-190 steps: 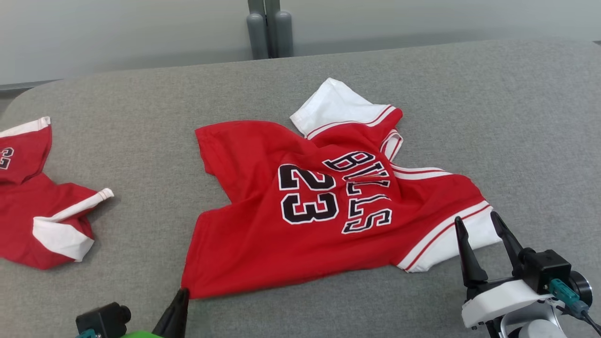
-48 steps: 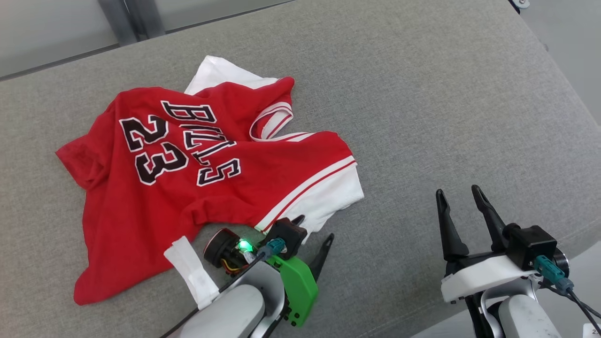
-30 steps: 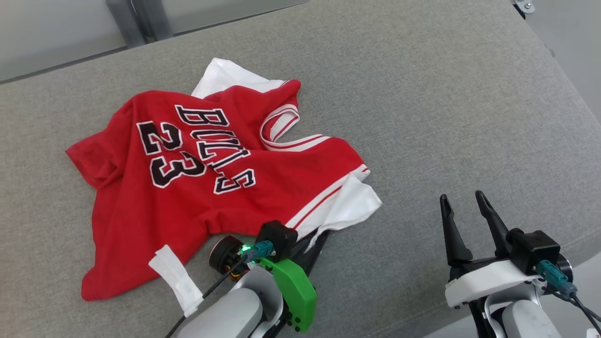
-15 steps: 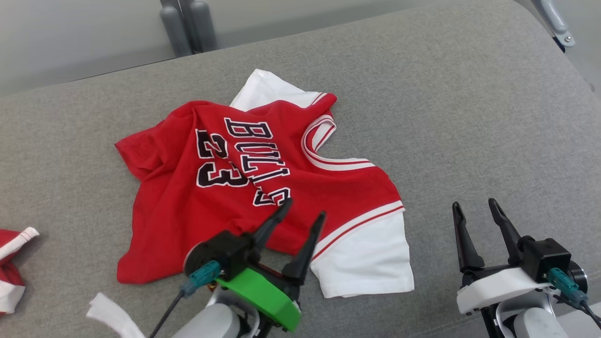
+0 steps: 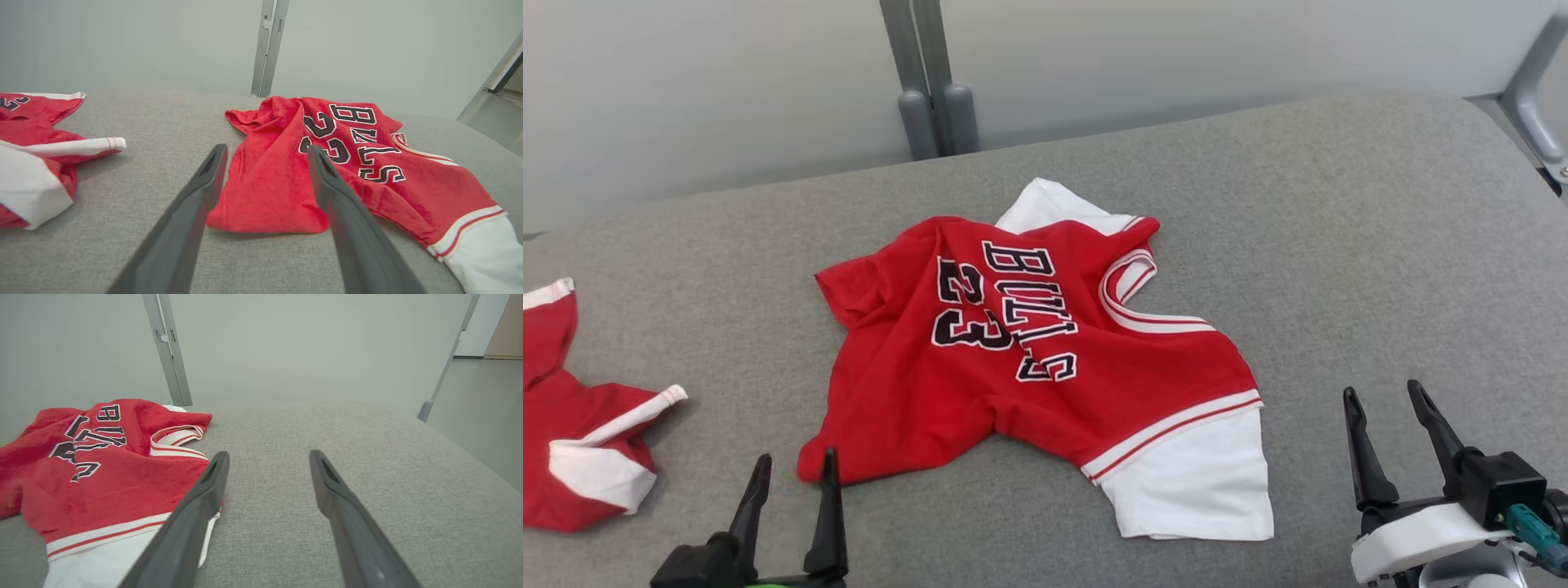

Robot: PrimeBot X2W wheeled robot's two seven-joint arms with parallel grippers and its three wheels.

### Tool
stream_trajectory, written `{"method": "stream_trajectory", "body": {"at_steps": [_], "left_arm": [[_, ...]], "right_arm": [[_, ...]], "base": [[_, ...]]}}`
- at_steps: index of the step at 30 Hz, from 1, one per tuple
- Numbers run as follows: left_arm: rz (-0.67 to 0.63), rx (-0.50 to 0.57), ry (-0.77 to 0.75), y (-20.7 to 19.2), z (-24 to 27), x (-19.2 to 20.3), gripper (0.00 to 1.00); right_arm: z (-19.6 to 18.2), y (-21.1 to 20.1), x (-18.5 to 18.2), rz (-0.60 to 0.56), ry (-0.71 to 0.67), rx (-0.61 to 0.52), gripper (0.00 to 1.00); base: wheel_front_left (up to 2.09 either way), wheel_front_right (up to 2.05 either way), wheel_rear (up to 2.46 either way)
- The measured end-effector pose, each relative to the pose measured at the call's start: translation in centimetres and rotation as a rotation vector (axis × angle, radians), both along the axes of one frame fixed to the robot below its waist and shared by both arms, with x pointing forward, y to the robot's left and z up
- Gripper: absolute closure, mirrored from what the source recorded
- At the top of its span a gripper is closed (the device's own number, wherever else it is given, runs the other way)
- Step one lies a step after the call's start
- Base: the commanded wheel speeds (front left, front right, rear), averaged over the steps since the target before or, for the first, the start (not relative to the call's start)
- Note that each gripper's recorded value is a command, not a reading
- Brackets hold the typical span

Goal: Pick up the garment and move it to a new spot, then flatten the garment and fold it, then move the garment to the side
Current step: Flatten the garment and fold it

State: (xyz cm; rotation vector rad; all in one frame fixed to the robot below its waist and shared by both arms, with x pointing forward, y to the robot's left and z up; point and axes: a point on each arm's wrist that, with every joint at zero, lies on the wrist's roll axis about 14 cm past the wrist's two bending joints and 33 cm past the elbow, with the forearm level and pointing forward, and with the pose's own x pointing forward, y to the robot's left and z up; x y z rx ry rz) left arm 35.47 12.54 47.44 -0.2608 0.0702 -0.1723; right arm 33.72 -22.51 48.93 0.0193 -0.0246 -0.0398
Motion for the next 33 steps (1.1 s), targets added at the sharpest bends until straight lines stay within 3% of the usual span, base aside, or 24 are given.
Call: {"method": "stream_trajectory", "body": {"at_steps": [5,11,33], "left_arm": [[0.105,0.027,0.005,4.0,-0.7,-2.0,0.00],[0.152,0.022,-0.009,5.9,-0.8,-3.6,0.00],[0.124,0.040,0.005,5.1,-1.5,-3.7,0.00]], "right_arm": [[0.6,2.1,0.5,0.066,-0.021,0.009,0.00],[0.7,4.5,0.9,0.131,-0.029,0.024,0.00],[-0.2,5.5,0.4,0.151,-0.001,0.042,0.00]], "base": [[0.00,0.00,0.00],[0.00,0.00,0.00],[0.00,0.00,0.00]]}}
